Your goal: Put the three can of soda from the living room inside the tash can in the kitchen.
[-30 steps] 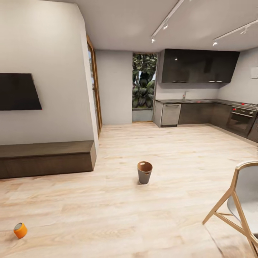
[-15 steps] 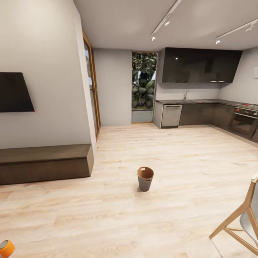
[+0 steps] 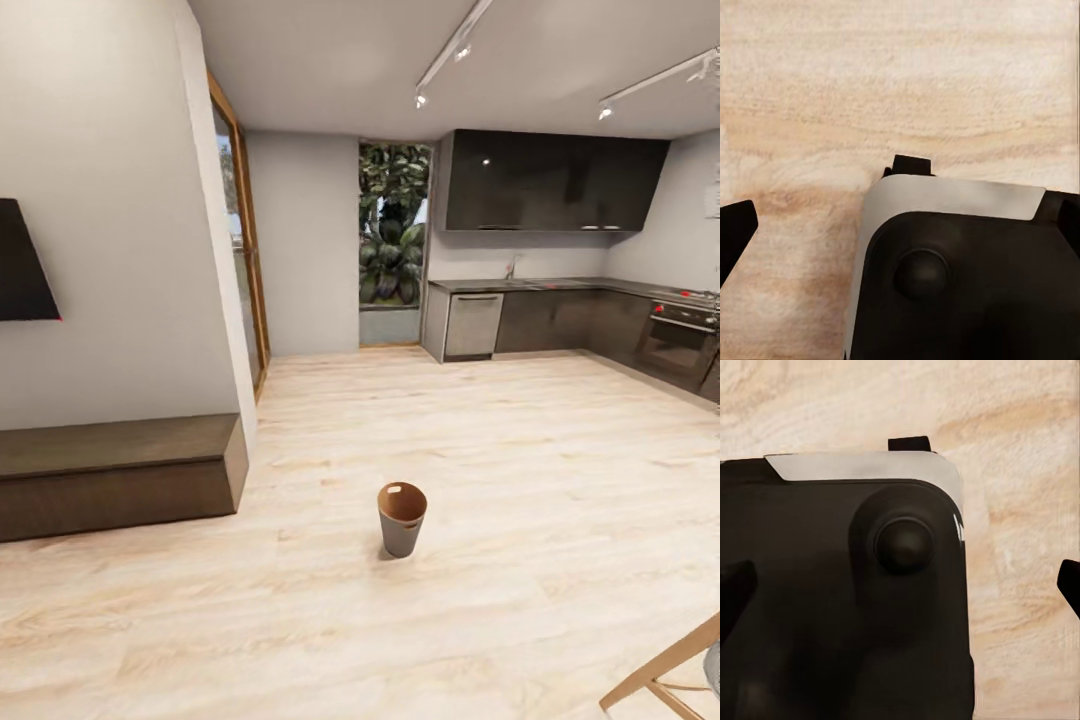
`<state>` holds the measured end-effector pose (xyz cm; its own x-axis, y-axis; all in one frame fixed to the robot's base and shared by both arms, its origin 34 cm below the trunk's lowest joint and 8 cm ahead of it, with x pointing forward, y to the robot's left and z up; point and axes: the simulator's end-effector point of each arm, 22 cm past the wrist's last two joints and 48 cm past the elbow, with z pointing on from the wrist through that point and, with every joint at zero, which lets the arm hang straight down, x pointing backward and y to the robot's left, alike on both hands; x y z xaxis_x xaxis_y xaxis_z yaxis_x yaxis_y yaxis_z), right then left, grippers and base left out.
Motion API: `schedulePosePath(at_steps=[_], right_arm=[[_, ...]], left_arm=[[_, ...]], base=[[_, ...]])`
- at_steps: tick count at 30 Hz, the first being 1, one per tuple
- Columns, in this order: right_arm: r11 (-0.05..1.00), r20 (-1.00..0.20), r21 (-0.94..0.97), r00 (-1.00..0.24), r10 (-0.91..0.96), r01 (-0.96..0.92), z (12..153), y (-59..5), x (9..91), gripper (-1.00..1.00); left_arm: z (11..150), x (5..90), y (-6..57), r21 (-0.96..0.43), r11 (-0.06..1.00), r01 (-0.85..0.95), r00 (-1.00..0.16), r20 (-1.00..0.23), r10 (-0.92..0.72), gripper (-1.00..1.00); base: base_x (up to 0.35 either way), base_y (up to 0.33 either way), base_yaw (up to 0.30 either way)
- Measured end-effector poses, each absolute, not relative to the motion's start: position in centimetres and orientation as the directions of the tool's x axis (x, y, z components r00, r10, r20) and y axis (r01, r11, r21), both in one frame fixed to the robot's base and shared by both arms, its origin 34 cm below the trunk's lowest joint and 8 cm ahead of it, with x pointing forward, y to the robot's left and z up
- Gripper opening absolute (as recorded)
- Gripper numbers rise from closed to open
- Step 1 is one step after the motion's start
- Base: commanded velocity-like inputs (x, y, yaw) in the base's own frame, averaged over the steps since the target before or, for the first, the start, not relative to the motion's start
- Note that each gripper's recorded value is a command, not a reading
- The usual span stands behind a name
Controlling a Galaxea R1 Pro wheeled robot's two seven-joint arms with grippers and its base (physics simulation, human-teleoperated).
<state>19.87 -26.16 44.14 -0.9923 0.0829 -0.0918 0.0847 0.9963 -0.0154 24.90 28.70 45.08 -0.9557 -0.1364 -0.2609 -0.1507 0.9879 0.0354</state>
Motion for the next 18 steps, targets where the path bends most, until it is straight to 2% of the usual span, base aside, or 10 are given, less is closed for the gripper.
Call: schedulePosePath(at_steps=[18], right_arm=[[0.996,-0.091,-0.015,-0.992,0.083,0.085,44.14,-26.15,19.86,1.00]], left_arm=[[45.08,24.89,28.67,0.034,0.988,-0.150,-0.956,-0.261,-0.136,1.00]], base=[[0.337,0.000,-0.211]])
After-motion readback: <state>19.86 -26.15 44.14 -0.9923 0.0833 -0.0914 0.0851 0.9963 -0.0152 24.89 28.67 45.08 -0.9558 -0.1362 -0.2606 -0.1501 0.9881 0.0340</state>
